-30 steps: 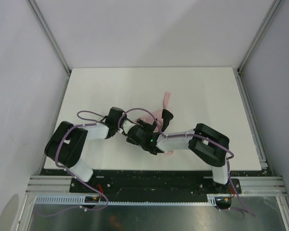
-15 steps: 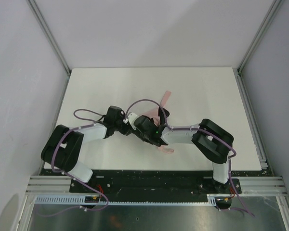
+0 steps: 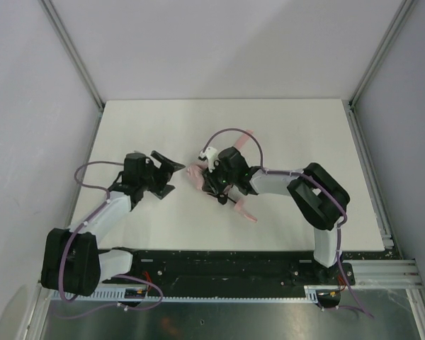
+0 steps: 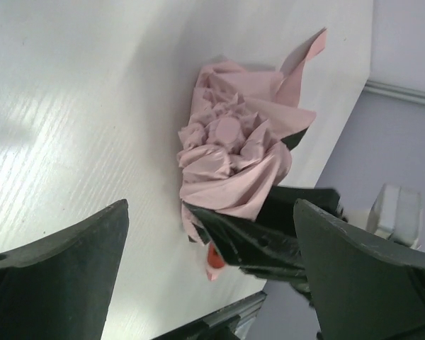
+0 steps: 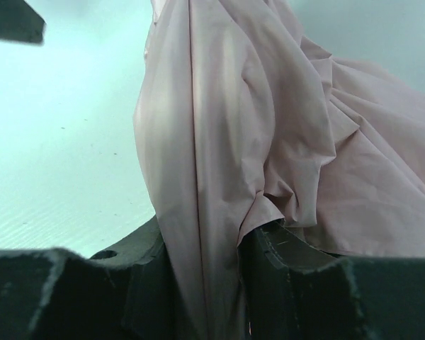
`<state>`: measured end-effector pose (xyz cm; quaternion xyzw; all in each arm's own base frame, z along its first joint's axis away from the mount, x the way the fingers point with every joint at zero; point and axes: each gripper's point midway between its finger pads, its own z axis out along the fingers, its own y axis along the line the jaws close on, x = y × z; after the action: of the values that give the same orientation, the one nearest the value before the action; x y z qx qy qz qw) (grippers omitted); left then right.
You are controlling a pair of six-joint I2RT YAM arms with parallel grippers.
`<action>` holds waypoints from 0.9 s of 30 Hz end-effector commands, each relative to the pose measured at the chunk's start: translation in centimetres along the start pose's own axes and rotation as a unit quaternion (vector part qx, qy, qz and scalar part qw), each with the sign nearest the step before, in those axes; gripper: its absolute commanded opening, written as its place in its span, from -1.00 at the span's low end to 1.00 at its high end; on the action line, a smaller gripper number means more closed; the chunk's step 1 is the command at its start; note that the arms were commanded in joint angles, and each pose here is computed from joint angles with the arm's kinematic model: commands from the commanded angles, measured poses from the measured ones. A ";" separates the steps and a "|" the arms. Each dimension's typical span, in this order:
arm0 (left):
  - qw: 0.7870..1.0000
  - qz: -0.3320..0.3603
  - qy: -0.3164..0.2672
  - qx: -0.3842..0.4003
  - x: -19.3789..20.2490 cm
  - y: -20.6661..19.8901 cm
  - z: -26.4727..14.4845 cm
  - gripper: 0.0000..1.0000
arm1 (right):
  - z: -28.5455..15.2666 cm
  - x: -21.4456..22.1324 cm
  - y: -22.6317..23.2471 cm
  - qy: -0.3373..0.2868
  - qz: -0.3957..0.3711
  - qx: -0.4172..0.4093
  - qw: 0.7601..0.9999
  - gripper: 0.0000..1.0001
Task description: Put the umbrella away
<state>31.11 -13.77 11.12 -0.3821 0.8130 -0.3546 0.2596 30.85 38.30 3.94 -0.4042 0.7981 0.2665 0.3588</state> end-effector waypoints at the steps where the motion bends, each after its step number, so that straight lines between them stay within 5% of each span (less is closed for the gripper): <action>1: 0.999 0.005 0.048 0.006 1.9 0.5 -0.5 0.99 | -1.7 13.1 5.5 0.214 0.170 -0.149 0.950 -1.00; 11: 0.997 -0.003 0.075 -0.011 3.7 1.0 1.5 0.99 | -1.3 13.2 5.4 0.273 0.250 -0.181 0.911 -1.00; 27: 0.989 -0.012 0.067 -0.128 5.0 6.4 7.2 0.95 | -0.4 11.1 4.8 0.266 0.265 -0.204 0.904 -1.00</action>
<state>31.10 -18.09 4.05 -0.3833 0.8485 -0.3306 0.1540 28.74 40.68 4.10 -0.3654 0.7878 0.4727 0.1496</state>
